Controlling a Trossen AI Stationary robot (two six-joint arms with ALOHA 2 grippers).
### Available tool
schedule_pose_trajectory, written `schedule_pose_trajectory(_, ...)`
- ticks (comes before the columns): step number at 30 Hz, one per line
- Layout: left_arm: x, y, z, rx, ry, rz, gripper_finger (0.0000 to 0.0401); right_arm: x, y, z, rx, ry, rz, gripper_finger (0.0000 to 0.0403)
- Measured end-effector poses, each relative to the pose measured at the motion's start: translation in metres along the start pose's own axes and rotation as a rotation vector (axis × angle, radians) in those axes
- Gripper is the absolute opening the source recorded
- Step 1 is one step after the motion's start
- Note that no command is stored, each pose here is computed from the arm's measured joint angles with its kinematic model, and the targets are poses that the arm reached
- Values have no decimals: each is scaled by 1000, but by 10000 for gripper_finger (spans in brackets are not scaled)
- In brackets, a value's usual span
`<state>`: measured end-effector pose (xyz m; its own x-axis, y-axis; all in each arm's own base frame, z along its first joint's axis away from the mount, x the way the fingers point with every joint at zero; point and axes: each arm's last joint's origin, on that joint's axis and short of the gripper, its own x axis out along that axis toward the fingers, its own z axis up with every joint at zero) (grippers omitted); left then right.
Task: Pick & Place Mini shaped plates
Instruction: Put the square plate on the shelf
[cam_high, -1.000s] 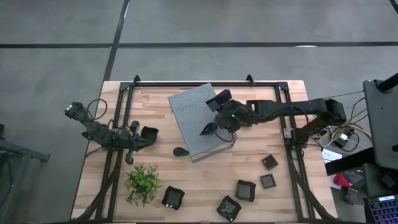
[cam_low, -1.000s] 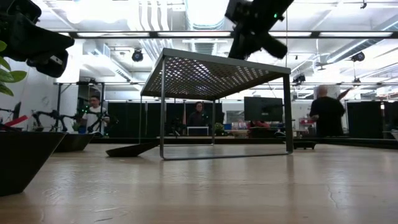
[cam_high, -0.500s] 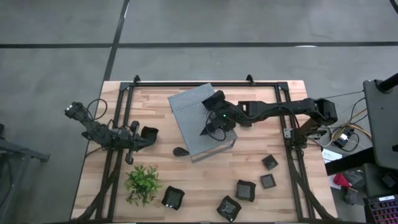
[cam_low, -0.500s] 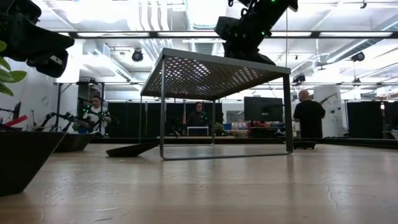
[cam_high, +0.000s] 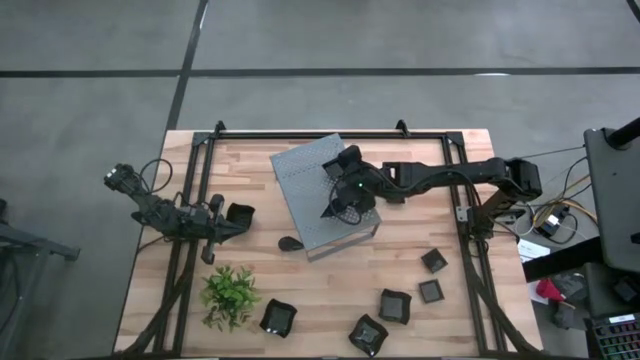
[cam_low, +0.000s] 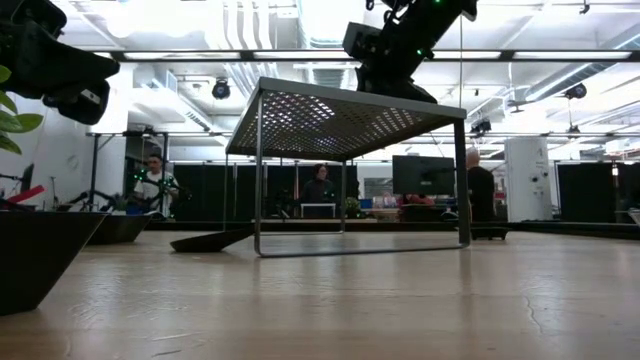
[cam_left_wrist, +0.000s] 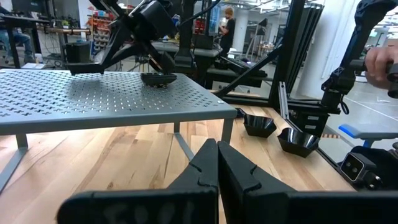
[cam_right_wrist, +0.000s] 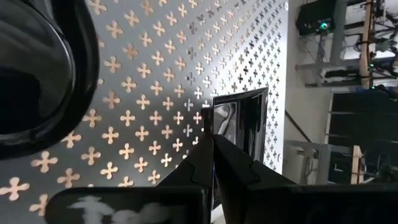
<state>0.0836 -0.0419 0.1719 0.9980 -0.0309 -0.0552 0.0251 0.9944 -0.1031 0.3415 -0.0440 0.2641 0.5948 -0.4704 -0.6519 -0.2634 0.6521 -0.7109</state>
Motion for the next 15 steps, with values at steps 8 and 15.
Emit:
schedule_pose_trajectory(8, 0, 0, 0, 0, 0, 0, 0, 0, 0, -3, -24, 27, -2, 9)
schedule_pose_trajectory(15, 0, 0, 0, 0, 0, 0, 0, 2, -1, -5, -22, 39, -4, 23)
